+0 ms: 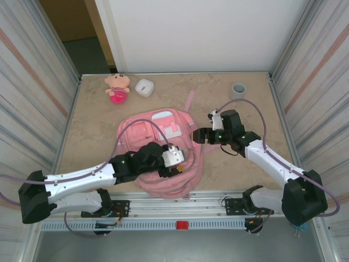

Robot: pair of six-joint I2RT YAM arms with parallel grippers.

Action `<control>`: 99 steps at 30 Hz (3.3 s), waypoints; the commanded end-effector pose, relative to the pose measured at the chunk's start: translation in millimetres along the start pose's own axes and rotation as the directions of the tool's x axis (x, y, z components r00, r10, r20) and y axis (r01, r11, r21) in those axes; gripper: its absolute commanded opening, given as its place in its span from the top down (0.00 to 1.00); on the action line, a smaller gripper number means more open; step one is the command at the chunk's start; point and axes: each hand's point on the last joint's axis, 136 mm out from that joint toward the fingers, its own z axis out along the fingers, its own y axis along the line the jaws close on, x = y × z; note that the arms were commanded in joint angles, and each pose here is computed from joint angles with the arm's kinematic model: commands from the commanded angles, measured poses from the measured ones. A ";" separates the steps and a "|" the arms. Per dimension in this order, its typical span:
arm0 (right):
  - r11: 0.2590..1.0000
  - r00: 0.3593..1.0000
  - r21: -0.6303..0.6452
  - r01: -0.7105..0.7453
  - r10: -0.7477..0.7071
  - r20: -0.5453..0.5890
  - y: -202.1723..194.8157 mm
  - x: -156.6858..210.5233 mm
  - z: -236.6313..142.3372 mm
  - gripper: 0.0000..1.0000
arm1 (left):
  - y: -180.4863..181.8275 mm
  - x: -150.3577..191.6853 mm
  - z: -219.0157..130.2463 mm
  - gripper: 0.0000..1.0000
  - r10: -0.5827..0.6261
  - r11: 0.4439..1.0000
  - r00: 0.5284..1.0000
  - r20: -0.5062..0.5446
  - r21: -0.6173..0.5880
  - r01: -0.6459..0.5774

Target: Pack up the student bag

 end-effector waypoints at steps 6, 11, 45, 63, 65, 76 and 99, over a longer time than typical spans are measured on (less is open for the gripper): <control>0.985 0.987 0.070 0.156 -0.159 0.038 42.5 -38.2 -29.6 0.16 | 93.4 12.0 -90.1 0.12 -0.617 0.709 0.784 0.075 -0.380 0.594; 0.971 0.972 0.057 0.233 -0.232 -0.021 62.7 -32.6 -11.8 0.16 | 104.6 49.1 -110.0 0.11 -0.766 0.536 0.636 0.092 -0.456 0.711; 0.923 0.979 0.357 -0.143 0.185 -0.085 -106.2 64.8 43.4 0.21 | 108.2 152.9 67.8 0.38 -0.883 0.396 0.467 0.040 -0.468 0.790; 0.941 0.970 0.305 -0.145 0.075 0.232 -88.7 -58.4 -71.4 0.01 | 183.2 34.6 -25.7 0.02 -0.682 0.484 0.684 0.261 -0.539 0.689; 0.937 0.946 0.328 -0.124 0.012 0.325 -81.1 -77.8 -104.4 0.01 | 194.0 20.2 -66.3 0.01 -0.584 0.502 0.749 0.313 -0.586 0.636; 0.818 0.771 0.565 -0.106 -0.291 0.567 -122.5 -84.1 -169.8 0.01 | 190.0 79.2 -136.6 0.01 -0.177 0.495 0.907 0.383 -0.762 0.418; 0.758 0.814 0.652 0.004 -0.381 0.438 -241.6 -44.5 -43.9 0.01 | 272.0 177.2 -68.4 0.01 -0.279 0.557 0.895 0.349 -0.700 0.447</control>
